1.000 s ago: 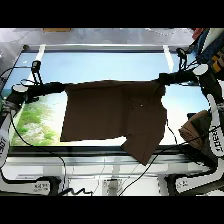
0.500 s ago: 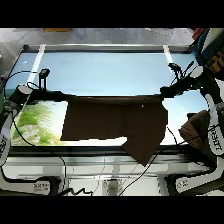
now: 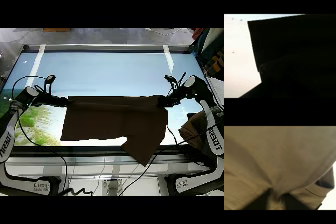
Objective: Fold the clothes and pants, and hang the long-sleeved shirts on hangers.
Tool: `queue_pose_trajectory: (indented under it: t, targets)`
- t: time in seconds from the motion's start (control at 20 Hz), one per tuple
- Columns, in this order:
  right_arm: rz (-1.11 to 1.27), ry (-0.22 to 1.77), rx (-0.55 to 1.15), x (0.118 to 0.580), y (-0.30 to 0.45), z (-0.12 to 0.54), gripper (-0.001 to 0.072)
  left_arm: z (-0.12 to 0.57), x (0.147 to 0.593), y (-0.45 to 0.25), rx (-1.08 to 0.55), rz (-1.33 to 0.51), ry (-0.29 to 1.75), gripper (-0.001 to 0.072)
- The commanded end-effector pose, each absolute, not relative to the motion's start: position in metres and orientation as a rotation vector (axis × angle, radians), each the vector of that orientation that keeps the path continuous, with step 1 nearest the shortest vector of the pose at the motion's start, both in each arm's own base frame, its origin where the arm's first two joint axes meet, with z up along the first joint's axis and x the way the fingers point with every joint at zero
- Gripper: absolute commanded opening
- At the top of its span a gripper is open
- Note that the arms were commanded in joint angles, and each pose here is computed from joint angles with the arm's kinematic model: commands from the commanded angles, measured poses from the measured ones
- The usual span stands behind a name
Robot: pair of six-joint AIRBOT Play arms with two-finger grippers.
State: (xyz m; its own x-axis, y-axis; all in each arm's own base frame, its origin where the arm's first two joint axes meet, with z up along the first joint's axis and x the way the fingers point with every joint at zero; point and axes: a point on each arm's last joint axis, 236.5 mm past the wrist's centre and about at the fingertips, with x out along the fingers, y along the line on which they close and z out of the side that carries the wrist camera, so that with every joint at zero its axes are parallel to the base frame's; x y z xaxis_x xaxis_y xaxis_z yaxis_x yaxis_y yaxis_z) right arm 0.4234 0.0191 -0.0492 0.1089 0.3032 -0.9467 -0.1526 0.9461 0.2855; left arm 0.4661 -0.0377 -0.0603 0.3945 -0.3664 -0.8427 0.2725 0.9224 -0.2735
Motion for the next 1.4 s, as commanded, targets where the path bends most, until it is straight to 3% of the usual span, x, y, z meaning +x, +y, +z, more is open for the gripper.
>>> queue_pose_trajectory:
  t: [0.0, 0.3, 0.4, 0.7, 0.9, 1.1, 1.35]
  targets:
    - [0.322, 1.429, 0.144, 0.422, 0.02, -0.053, 0.0359, -0.065, 0.453, -0.046, -0.108, -0.439, 1.145, 0.0713]
    - [0.298, 1.482, 0.026, 0.408, -0.002, -0.023, 0.0357, -0.034, 0.429, -0.04, -0.106, -0.48, 1.176, 0.0702]
    - [0.278, 1.446, 0.008, 0.406, -0.009, -0.001, 0.0316, 0.002, 0.431, -0.032, -0.083, -0.456, 1.095, 0.0692]
    - [0.226, 1.353, 0.109, 0.36, -0.031, 0.045, 0.0314, 0.112, 0.417, -0.02, 0.003, -0.395, 0.847, 0.0692]
    - [0.299, 1.367, 0.276, 0.281, -0.006, 0.013, 0.0313, 0.139, 0.409, -0.023, 0.025, -0.39, 0.784, 0.0692]
    - [0.381, 1.525, 0.444, 0.204, 0.04, -0.043, 0.031, 0.139, 0.408, -0.024, -0.017, -0.377, 0.793, 0.0693]
    - [0.38, 1.606, 0.556, 0.168, 0.062, -0.081, 0.0348, 0.137, 0.406, -0.025, -0.021, -0.384, 0.806, 0.0692]
